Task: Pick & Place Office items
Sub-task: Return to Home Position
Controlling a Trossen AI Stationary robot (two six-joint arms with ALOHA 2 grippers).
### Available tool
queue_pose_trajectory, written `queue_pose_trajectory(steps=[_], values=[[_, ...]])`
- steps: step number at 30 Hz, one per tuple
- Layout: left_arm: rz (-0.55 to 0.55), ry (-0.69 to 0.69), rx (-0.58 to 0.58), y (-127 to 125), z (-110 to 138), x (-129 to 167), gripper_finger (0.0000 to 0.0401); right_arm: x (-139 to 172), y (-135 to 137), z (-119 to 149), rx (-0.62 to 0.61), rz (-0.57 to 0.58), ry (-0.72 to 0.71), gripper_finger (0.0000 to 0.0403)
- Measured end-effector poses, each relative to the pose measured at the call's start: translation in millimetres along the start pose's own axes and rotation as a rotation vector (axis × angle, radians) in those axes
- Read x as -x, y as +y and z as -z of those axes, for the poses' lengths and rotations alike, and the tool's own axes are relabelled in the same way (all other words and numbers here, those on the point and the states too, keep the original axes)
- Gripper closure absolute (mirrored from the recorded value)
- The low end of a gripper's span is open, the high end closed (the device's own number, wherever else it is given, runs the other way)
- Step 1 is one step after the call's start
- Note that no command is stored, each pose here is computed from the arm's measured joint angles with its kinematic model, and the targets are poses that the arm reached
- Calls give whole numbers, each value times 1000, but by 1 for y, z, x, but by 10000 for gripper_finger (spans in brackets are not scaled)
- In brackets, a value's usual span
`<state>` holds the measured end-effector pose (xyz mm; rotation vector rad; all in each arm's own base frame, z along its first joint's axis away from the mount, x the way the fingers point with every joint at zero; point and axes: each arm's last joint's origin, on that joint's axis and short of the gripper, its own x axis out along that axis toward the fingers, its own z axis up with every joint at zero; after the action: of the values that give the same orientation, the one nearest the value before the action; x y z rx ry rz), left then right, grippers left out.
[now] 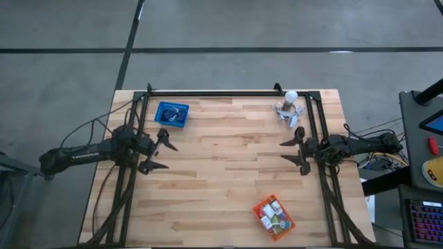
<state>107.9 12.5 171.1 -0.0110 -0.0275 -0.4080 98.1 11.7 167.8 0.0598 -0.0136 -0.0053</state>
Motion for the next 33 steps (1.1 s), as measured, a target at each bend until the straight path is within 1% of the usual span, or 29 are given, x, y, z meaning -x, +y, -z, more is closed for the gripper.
queue_pose_trajectory(steps=[2,5,8,10,12,15,19,23,25,28,30,33], values=[[11,12,16,0,1,0,34,0,1,0,-12,-42,3,184],[41,28,28,-1,3,-1,34,0,5,1,-31,-161,16,184],[113,27,17,-3,3,-1,34,1,7,1,-50,-227,24,184],[125,33,21,-2,4,-1,34,1,7,2,-54,-230,33,184],[115,42,27,-1,5,-1,34,1,7,3,-54,-228,43,184],[88,70,41,3,8,-1,34,1,7,3,-57,-225,43,184],[43,89,35,10,11,-1,34,1,7,3,-103,-228,50,184],[35,50,-2,14,7,-5,34,2,11,3,-114,-282,58,184],[35,40,8,16,6,-7,34,3,15,3,-114,-319,62,184],[35,66,32,18,10,-8,34,4,20,4,-105,-359,66,184],[50,69,20,18,11,-9,34,4,20,4,-83,-333,64,184],[69,58,12,17,9,-7,34,4,18,2,-40,-234,32,184]])
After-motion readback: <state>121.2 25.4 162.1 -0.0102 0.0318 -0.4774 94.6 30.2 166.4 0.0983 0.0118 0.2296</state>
